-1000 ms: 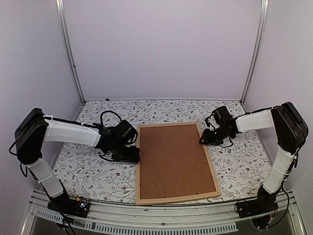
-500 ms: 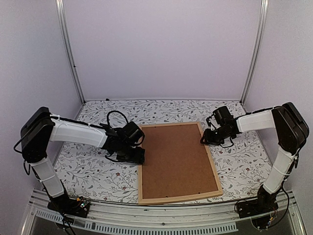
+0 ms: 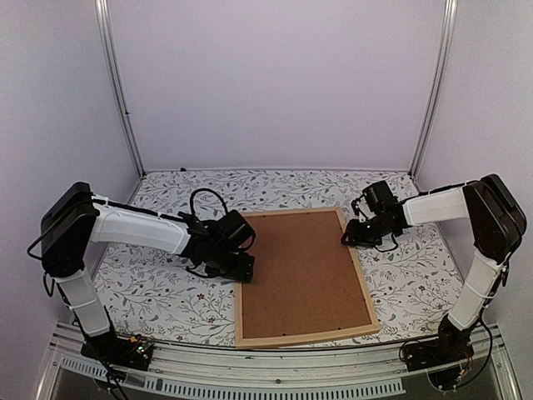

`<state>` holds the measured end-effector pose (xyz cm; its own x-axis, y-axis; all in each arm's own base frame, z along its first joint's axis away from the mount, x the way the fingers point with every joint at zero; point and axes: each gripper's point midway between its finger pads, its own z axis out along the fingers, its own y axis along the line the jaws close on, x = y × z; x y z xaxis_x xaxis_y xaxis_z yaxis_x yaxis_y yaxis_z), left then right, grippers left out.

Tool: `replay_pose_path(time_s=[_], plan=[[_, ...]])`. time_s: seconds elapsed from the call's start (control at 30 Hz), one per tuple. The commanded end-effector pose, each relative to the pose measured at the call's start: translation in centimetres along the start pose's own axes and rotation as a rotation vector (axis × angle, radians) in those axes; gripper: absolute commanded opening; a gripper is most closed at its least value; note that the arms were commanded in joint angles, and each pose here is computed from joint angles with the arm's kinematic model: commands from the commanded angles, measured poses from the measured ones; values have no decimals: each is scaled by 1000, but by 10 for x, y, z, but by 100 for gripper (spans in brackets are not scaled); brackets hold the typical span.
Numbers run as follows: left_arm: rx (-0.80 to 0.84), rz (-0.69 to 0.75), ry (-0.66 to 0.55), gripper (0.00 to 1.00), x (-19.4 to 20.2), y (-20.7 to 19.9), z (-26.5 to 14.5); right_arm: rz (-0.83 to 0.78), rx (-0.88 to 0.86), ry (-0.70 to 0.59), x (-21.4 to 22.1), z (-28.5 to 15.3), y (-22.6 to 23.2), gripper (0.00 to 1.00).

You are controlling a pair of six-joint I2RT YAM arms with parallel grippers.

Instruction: Put the photo into the frame

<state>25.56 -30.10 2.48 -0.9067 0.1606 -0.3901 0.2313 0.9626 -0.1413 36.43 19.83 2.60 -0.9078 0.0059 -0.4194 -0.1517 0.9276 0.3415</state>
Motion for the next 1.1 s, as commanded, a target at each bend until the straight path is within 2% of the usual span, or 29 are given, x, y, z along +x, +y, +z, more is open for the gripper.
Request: replay_pose_path(time_s=[0.0,0.2,0.3,0.5,0.73,1.07], plan=[[44,27,-15,74,0,-1,-13,4,51,102,31,-4,-10,43],[112,-12,-82,82,-23,7,-28,-6,71,53,14,-31,-4,64],[121,-13,-107,88,-34,11,-31,-12,82,19,5,-49,-1,67],[109,-8,-137,99,-49,21,-34,-22,175,32,15,-69,-17,64],[96,3,-131,100,-55,30,-29,-22,218,90,40,-69,-31,58],[131,-21,-93,100,-57,29,-11,-43,217,127,53,-58,-26,54]])
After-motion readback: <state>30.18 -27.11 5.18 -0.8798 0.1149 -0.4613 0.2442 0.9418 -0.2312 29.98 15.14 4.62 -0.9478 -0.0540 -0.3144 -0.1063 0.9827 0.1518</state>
